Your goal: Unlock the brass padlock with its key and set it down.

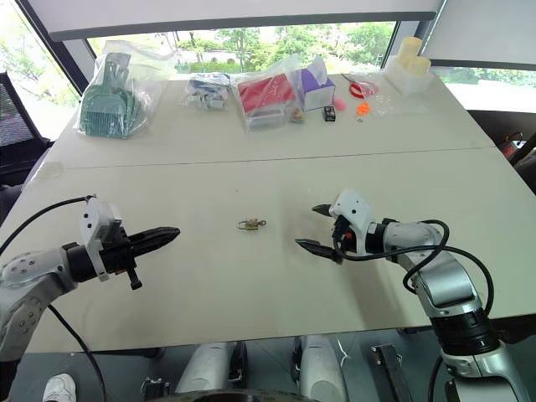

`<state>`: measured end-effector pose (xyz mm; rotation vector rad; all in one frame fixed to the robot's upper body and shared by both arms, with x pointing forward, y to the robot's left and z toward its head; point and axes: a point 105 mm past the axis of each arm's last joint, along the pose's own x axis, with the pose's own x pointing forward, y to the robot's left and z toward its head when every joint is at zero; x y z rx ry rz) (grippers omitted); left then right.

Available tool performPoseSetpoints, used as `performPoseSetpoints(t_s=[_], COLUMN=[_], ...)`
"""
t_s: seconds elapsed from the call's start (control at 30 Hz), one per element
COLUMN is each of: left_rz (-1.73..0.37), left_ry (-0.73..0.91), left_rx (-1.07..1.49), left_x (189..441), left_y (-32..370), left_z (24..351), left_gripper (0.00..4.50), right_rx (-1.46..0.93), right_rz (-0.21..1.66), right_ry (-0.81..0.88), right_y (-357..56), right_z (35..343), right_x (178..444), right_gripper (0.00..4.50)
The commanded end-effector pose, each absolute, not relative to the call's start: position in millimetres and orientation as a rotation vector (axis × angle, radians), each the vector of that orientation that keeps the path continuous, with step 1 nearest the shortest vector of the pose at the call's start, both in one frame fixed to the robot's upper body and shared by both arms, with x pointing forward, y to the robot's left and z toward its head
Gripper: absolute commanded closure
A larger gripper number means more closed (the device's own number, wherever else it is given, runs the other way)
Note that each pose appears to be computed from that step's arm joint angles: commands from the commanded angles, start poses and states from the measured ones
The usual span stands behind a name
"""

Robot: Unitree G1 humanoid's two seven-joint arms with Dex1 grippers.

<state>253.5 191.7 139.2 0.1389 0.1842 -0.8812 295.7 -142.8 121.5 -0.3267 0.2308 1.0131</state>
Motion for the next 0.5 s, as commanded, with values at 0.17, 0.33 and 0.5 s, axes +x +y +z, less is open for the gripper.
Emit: performPoseSetpoints(t_s=[0.17,0.33,0.5], left_rz=[-0.886,-0.901,-0.907], left_ry=[0.131,0.144,0.142], left_rx=[0.158,0.187,0.189], left_x=[259.4,258.7,259.5], left_y=[187.6,187.2,188.0], left_z=[149.9,145.3,143.9], left_gripper=[4.5,4.5,4.5], right_rx=[-0.335,-0.341,-0.351], right_rz=[1.041,1.049,1.056], right_ry=[0.174,0.168,0.155], right_y=[-131.8,-128.9,-124.8], right_z=[136.7,137.8,140.2], right_x=[291.8,292.7,295.3], right_gripper=[0.03,0.03,0.03])
